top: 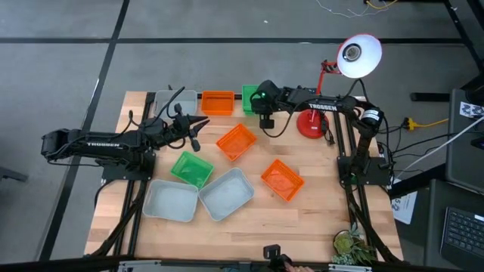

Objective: Stack baskets by color
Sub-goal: Stack the right green bin on the top green bin, then move the bottom orange bin to the top of the table

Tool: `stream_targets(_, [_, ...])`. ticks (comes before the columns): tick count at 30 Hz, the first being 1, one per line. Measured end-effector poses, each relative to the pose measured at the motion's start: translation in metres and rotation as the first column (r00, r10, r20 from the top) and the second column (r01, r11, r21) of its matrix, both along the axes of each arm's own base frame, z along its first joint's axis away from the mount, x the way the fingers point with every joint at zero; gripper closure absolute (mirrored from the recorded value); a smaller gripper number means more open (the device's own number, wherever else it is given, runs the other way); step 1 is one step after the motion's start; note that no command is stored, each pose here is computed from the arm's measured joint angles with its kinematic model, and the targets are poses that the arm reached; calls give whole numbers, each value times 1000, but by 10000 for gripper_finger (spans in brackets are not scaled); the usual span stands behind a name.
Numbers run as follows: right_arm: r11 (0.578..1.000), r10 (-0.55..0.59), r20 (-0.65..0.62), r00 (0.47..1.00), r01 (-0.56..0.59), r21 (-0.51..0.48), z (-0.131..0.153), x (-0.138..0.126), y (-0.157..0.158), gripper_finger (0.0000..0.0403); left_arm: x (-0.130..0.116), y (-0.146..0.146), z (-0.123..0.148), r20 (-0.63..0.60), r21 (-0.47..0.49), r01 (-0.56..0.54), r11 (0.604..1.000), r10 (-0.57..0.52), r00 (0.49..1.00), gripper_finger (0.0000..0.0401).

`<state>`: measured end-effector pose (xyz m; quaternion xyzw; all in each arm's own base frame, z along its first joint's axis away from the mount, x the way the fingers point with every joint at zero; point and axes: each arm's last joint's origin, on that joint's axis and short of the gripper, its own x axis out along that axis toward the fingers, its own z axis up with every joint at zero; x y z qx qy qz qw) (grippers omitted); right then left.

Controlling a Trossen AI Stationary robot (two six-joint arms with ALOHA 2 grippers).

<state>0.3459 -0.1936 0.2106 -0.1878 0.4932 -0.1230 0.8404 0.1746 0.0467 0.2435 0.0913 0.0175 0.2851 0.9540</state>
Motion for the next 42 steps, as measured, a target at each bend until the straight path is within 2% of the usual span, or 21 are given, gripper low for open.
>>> stream_targets(12, [1000,-16,1,1000,16,2,0,-2,-3,392,0,0,-2,-15,-4,0,1000,0,1000,348])
stream_targets(16, [998,-52,-17,998,52,-33,0,-3,-5,376,0,0,-4,-32,-14,0,1000,0,999,348])
stream_targets(24, [998,-53,-24,998,52,-30,0,-4,-5,327,0,0,-4,-35,-15,0,1000,-1,999,348])
stream_targets(31, [998,-46,-5,999,46,-38,3,0,-3,320,0,0,-4,-34,-16,0,1000,-1,999,348])
stream_targets(35, [999,-22,27,999,23,-40,17,11,9,319,0,0,-4,-34,-16,0,1000,-1,999,348])
stream_targets(39, [1000,-18,-19,1000,19,21,30,17,26,319,0,0,-4,-34,-16,0,1000,-1,999,348])
stream_targets(42, [981,-130,-55,990,136,137,41,17,42,319,0,0,-4,-34,-16,0,1000,0,999,348])
